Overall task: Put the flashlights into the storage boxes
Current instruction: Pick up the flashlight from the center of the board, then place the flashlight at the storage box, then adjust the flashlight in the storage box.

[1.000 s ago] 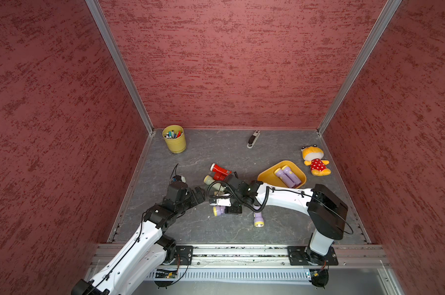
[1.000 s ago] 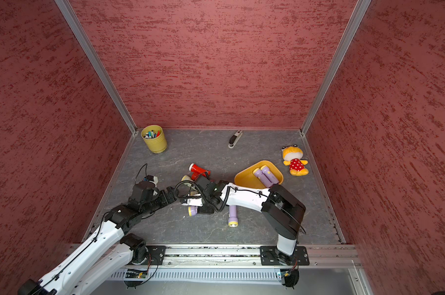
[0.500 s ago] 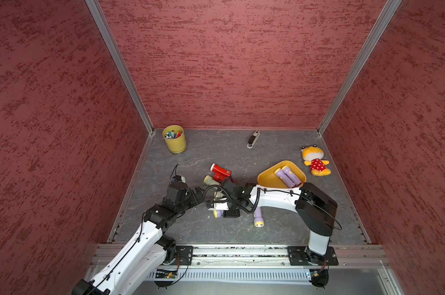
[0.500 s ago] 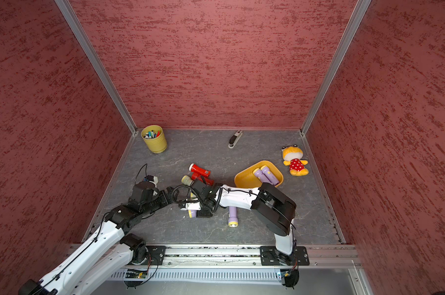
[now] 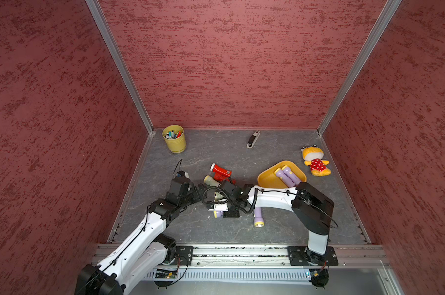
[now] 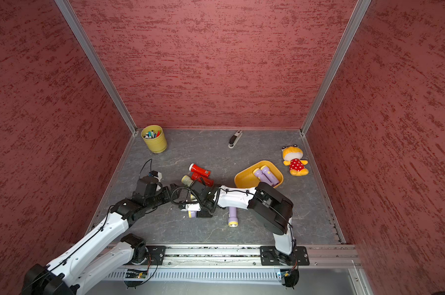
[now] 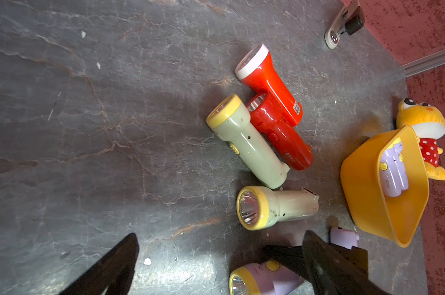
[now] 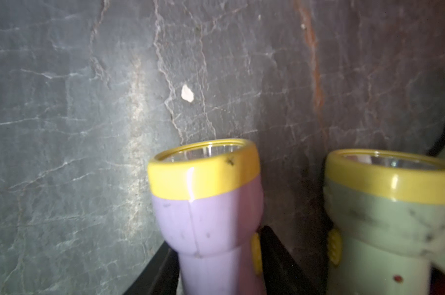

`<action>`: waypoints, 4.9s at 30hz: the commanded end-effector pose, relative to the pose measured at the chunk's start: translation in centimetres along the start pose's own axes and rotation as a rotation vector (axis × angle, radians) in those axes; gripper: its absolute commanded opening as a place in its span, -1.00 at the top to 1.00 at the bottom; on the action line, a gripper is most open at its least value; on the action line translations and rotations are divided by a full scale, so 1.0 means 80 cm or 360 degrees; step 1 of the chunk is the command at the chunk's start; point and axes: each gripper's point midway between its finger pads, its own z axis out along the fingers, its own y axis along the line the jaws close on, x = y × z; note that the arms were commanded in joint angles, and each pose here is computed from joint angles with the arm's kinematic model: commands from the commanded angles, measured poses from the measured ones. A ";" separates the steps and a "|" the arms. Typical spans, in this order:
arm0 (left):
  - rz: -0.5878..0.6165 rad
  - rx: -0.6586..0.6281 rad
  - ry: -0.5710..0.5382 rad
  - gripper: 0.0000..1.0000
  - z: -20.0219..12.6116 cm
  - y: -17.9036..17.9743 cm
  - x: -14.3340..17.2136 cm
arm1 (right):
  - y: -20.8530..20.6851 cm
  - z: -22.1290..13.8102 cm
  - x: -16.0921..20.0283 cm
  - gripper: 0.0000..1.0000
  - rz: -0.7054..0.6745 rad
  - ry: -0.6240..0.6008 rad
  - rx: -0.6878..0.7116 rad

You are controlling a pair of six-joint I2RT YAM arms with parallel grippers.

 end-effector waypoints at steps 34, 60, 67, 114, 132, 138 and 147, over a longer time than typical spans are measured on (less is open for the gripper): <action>0.0232 0.0221 -0.0114 -0.99 0.003 -0.077 -0.053 | -0.040 -0.114 -0.026 0.56 0.0126 -0.0413 0.0297; 0.0722 0.0554 0.0007 -0.99 0.079 -0.249 -0.037 | -0.151 -0.243 0.184 0.58 0.1204 -0.0501 0.0677; 0.0758 0.0632 0.0058 -0.99 0.091 -0.276 -0.020 | -0.159 -0.255 0.255 0.58 0.1417 -0.0372 0.0748; 0.0754 0.0642 0.0105 -0.99 0.107 -0.283 -0.010 | -0.222 -0.197 0.352 0.01 0.1614 0.0032 0.0946; 0.0740 0.0612 0.0099 -0.99 0.110 -0.281 -0.013 | -0.207 -0.269 0.274 0.12 0.1644 -0.0416 0.0870; 0.0731 0.0615 0.0097 -0.99 0.110 -0.280 -0.012 | -0.186 -0.228 0.275 0.26 0.1712 -0.0385 0.0662; 0.0737 0.0609 0.0099 -0.99 0.110 -0.279 -0.011 | -0.182 -0.174 0.309 0.24 0.1805 -0.0128 0.0553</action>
